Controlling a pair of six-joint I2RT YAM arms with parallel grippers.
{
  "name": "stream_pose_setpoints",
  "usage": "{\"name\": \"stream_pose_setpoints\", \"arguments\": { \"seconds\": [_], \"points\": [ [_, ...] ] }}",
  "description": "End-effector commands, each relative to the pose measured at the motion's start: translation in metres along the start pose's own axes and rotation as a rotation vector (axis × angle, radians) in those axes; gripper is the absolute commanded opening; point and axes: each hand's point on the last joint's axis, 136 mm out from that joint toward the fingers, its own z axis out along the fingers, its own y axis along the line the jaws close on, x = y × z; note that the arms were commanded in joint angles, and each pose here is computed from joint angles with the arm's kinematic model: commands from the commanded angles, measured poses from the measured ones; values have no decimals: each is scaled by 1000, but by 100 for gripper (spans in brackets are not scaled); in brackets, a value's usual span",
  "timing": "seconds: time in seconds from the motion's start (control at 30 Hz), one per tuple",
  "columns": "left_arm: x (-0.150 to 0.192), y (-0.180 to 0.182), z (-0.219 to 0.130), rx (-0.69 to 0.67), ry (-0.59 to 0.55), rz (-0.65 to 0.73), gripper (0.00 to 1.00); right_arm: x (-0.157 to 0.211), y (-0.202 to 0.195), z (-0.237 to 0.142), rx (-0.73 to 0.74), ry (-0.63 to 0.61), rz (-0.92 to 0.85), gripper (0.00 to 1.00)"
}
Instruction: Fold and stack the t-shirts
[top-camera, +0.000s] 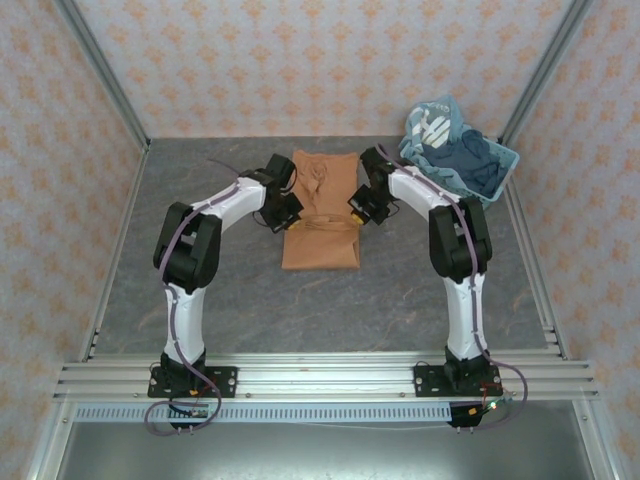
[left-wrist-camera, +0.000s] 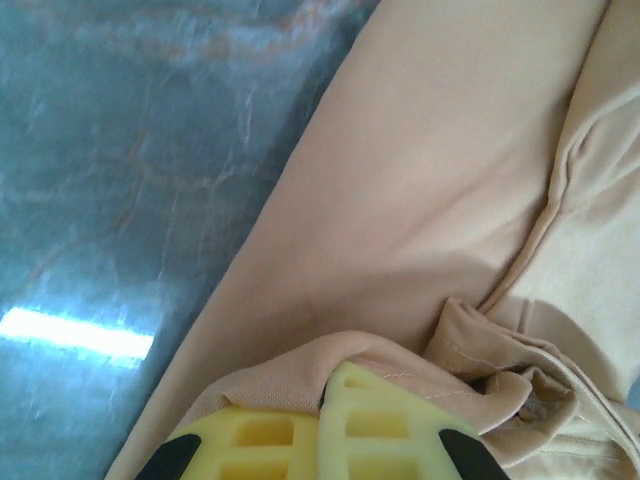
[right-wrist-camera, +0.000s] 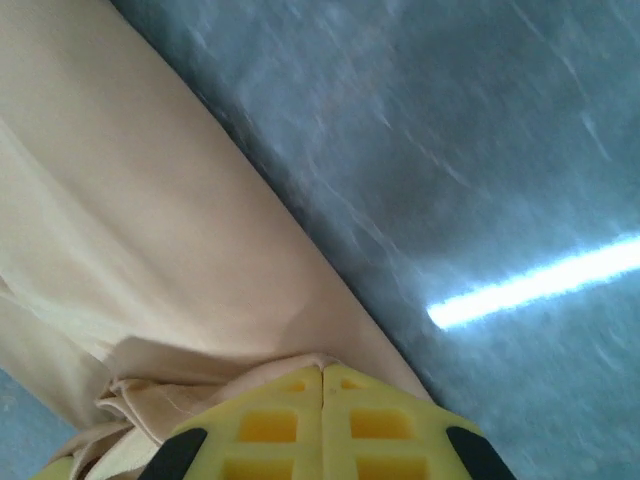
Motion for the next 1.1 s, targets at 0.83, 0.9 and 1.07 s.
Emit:
{"name": "stream_pose_setpoints", "arguments": {
  "seconds": [0.83, 0.9, 1.07],
  "points": [
    [73, 67, -52, 151, 66, -138, 48, 89, -39, -51, -81, -65, -222, 58],
    [85, 72, -42, 149, 95, -158, 46, 97, -46, -41, -70, -41, -221, 58],
    [91, 73, -20, 165, 115, -198, 49, 101, -54, -20, -56, 1, -216, 58]
  ]
}}
